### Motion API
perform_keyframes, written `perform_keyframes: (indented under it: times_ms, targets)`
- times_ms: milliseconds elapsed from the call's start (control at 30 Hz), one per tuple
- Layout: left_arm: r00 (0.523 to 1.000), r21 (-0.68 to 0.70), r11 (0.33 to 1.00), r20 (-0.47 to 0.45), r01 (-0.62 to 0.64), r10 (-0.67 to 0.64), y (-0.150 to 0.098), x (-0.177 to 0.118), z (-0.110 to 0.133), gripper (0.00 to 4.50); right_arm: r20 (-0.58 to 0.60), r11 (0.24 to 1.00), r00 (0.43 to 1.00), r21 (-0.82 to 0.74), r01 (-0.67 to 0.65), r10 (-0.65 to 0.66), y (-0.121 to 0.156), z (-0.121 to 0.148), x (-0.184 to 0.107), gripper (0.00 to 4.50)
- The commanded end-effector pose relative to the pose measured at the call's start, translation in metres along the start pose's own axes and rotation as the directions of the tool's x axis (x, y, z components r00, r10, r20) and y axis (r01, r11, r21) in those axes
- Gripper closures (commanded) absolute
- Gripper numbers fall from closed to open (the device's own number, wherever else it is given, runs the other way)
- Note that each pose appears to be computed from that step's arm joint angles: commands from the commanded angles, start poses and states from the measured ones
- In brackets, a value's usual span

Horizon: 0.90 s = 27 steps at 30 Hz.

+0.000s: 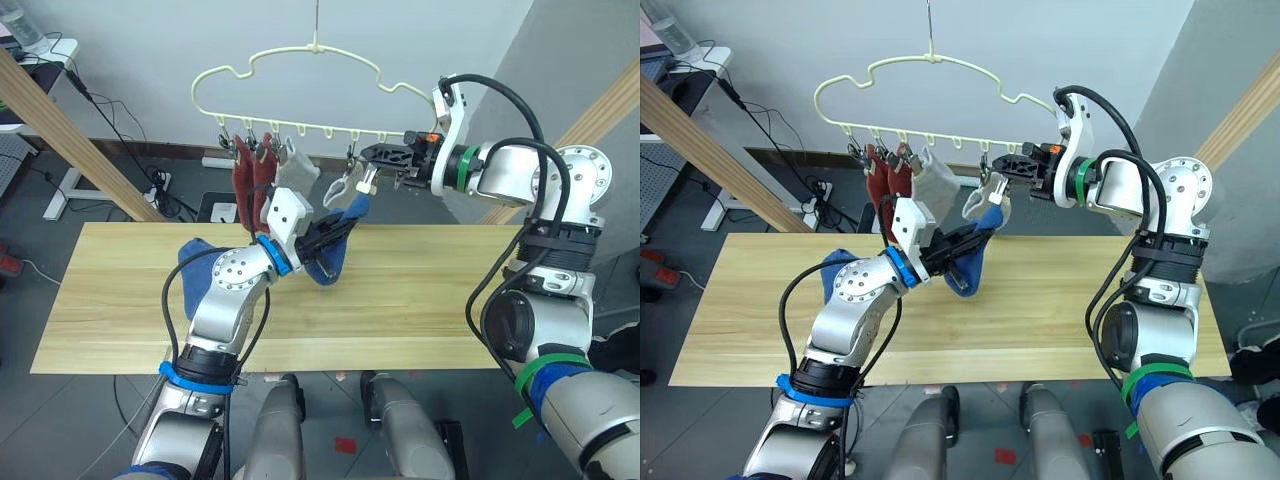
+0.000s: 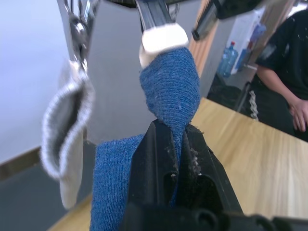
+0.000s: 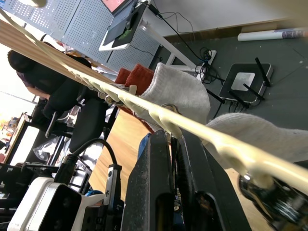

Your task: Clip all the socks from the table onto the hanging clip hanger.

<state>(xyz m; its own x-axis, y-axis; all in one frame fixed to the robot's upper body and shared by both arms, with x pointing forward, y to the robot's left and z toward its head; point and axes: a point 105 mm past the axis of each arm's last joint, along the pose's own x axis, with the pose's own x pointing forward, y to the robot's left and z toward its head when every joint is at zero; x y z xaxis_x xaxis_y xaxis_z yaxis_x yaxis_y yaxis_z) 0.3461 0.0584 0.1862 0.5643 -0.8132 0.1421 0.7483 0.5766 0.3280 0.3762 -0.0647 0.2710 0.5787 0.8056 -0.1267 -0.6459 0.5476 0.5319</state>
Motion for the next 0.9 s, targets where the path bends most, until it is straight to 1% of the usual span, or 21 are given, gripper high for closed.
perform_keyframes:
  times_ms: [33, 200, 467, 567, 733, 833, 900]
  targets:
    - [0.999, 0.072, 0.997, 0.038, -0.011, 0.008, 0.001, 0.004, 0.011, 4.47, -0.013, 1.0, 1.0, 0.02, 0.009, -0.009, -0.002, -0.005, -0.003, 4.5]
    - [0.997, 0.104, 0.993, 0.066, -0.05, 0.043, 0.009, 0.008, 0.017, 4.47, -0.026, 1.0, 1.0, 0.023, 0.008, -0.007, 0.0, -0.009, -0.003, 4.5]
    - [0.993, 0.129, 0.989, 0.103, -0.071, 0.058, 0.011, 0.009, 0.024, 4.47, -0.035, 1.0, 0.999, 0.003, 0.022, -0.022, -0.002, -0.013, -0.004, 4.5]
    - [0.993, 0.13, 0.989, 0.104, -0.068, 0.055, 0.01, 0.009, 0.024, 4.5, -0.027, 0.999, 0.999, -0.009, 0.033, -0.033, -0.004, -0.012, -0.004, 3.58]
    - [0.994, 0.134, 0.989, 0.099, -0.057, 0.044, 0.008, 0.009, 0.024, 4.5, -0.023, 0.999, 0.999, -0.022, 0.036, -0.037, -0.005, -0.012, -0.004, 1.72]
    - [0.993, 0.135, 0.989, 0.104, -0.064, 0.05, 0.011, 0.013, 0.027, 4.5, -0.003, 0.998, 0.999, -0.035, 0.046, -0.046, -0.005, -0.008, -0.014, 0.58]
    - [0.992, 0.142, 0.987, 0.104, -0.079, 0.064, 0.014, 0.014, 0.028, 4.5, 0.011, 0.997, 0.998, -0.047, 0.059, -0.058, -0.005, -0.005, -0.021, 0.05]
